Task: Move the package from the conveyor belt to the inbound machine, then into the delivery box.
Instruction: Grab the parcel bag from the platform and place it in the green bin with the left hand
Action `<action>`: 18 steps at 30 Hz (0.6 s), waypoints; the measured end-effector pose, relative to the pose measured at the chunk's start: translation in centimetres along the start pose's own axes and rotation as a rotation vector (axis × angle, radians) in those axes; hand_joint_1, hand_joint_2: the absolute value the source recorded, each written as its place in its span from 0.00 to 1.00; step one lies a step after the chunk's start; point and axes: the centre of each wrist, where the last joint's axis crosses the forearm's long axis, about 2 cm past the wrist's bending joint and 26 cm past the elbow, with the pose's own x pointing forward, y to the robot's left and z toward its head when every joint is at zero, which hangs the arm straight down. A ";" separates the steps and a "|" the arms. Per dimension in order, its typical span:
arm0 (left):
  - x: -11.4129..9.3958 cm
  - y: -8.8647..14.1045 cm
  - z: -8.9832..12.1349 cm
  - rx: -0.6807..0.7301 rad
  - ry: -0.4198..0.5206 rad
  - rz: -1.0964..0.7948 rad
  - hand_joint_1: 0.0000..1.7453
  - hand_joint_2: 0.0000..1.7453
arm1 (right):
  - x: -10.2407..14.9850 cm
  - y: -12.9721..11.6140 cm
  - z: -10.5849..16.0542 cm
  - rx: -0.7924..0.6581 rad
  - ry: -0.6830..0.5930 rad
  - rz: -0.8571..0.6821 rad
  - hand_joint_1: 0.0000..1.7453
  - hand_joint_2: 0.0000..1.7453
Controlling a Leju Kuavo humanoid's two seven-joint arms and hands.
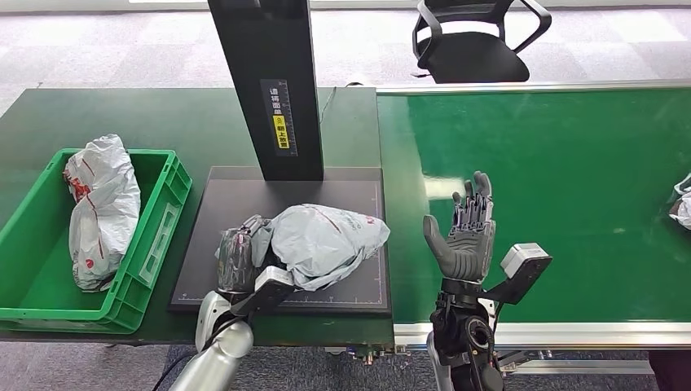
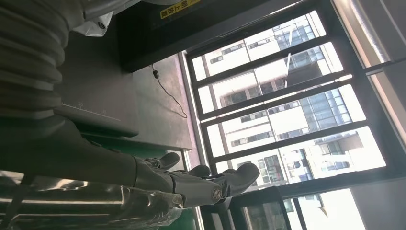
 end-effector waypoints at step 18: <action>4.0 7.9 -0.6 0.570 -0.152 0.443 1.00 1.00 | -0.5 -0.3 0.4 0.005 0.017 0.024 0.00 1.00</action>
